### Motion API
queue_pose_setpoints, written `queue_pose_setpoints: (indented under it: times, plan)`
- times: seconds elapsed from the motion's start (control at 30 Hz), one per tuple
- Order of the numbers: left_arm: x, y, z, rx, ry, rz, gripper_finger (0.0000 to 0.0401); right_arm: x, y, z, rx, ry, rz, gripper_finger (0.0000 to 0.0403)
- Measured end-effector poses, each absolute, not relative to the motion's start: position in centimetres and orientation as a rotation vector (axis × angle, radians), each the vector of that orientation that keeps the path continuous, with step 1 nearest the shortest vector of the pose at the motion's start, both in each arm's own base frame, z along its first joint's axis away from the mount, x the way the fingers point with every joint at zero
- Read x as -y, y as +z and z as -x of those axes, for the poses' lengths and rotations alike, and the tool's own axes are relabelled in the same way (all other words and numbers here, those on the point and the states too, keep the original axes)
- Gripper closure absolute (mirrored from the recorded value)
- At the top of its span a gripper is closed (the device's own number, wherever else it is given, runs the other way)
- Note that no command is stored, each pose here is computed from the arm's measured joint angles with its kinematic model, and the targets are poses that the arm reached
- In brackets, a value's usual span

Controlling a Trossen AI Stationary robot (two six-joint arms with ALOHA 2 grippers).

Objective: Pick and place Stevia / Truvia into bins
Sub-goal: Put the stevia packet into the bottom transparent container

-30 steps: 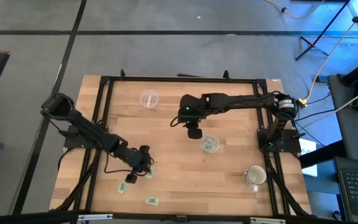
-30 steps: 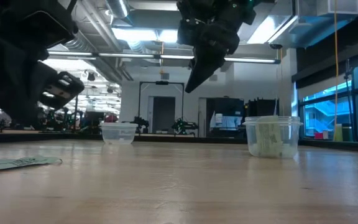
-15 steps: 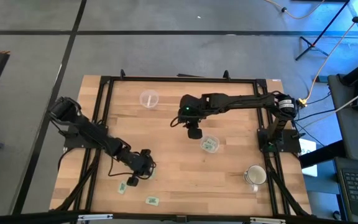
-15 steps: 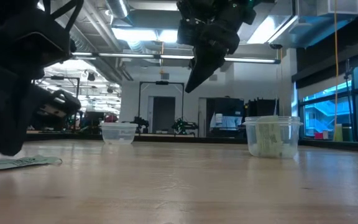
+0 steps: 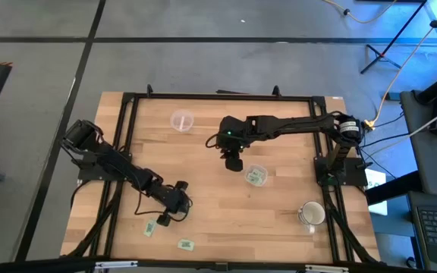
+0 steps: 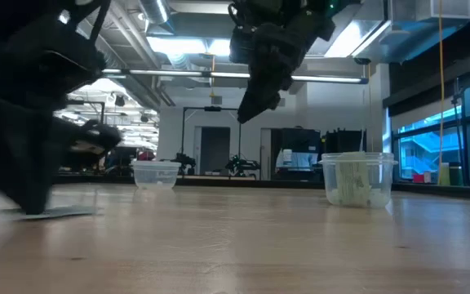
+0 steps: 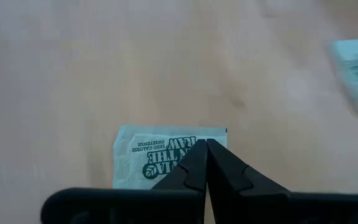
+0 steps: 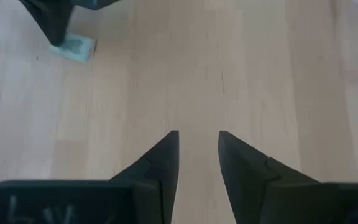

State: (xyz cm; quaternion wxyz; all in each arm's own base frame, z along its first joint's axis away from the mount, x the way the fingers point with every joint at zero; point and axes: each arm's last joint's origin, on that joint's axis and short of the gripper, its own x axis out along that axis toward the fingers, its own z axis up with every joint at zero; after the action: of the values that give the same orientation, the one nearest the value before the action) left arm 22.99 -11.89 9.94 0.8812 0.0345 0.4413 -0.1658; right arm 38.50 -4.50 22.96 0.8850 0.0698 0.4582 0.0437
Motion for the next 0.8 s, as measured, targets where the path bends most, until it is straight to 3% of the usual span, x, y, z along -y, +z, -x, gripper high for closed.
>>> queue_pose_setpoints:
  times: [0.8]
  plan:
    - [5.1, 9.9, -25.4, -0.863, -0.195, -0.471, 0.0399, 4.5, 21.9, -38.8, -0.864, 0.038, -0.252, 0.0287]
